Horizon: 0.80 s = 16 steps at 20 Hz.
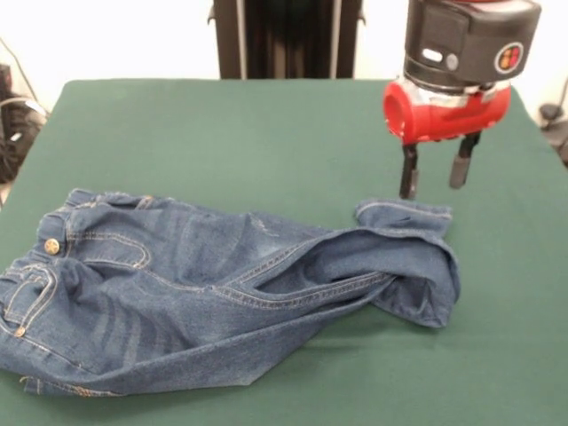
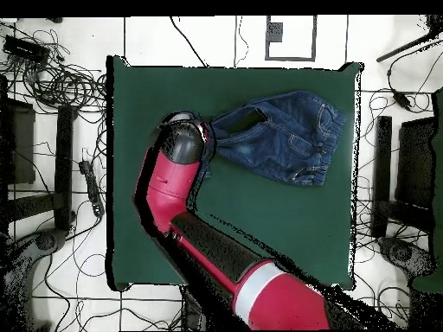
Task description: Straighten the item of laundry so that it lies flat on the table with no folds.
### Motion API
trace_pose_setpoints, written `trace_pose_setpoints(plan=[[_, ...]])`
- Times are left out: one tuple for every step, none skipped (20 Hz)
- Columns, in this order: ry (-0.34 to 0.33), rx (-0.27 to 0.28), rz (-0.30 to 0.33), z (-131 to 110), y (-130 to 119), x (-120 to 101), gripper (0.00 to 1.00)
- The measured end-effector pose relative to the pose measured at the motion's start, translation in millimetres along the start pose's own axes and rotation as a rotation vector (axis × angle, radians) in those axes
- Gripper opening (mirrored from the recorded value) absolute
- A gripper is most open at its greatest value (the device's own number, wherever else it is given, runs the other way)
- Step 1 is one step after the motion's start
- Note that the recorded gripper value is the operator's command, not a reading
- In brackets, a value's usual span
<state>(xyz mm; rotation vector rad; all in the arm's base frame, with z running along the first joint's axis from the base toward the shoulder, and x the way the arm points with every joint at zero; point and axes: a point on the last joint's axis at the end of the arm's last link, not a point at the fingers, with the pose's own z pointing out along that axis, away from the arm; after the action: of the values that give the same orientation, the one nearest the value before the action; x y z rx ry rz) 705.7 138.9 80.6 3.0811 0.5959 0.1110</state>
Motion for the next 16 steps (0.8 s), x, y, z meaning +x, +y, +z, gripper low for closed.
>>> trace_pose_setpoints(plan=[[0.001, 0.002, -0.012, -0.4, 0.0, 1.0, 1.0], [0.001, 0.006, -0.034, -0.9, 0.0, 2.2, 1.0], [0.002, 0.01, -0.057, -1.4, 0.0, 3.5, 1.0], [0.001, 0.012, -0.082, -2.0, -0.2, 4.7, 1.0], [-0.005, 0.011, -0.131, -2.9, -0.4, 5.6, 1.0], [-0.011, 0.01, -0.18, -3.8, -0.5, 6.5, 1.0], [-0.018, 0.007, -0.232, -5.1, -0.4, 7.2, 1.0], [-0.026, 0.003, -0.281, -6.2, -0.1, 7.7, 1.0], [-0.034, 0.0, -0.331, -7.4, 0.2, 8.3, 1.0], [-0.04, -0.004, -0.366, -8.2, 0.6, 8.6, 1.0], [-0.047, -0.008, -0.409, -9.1, 1.1, 8.8, 1.0], [-0.052, -0.012, -0.435, -9.6, 1.6, 8.9, 1.0], [-0.057, -0.015, -0.461, -10.0, 2.0, 9.0, 1.0], [-0.067, -0.02, -0.504, -9.5, 2.6, 8.8, 1.0], [-0.071, -0.021, -0.525, -8.5, 2.7, 8.7, 1.0], [-0.073, -0.021, -0.542, -6.8, 2.4, 8.8, 1.0]])
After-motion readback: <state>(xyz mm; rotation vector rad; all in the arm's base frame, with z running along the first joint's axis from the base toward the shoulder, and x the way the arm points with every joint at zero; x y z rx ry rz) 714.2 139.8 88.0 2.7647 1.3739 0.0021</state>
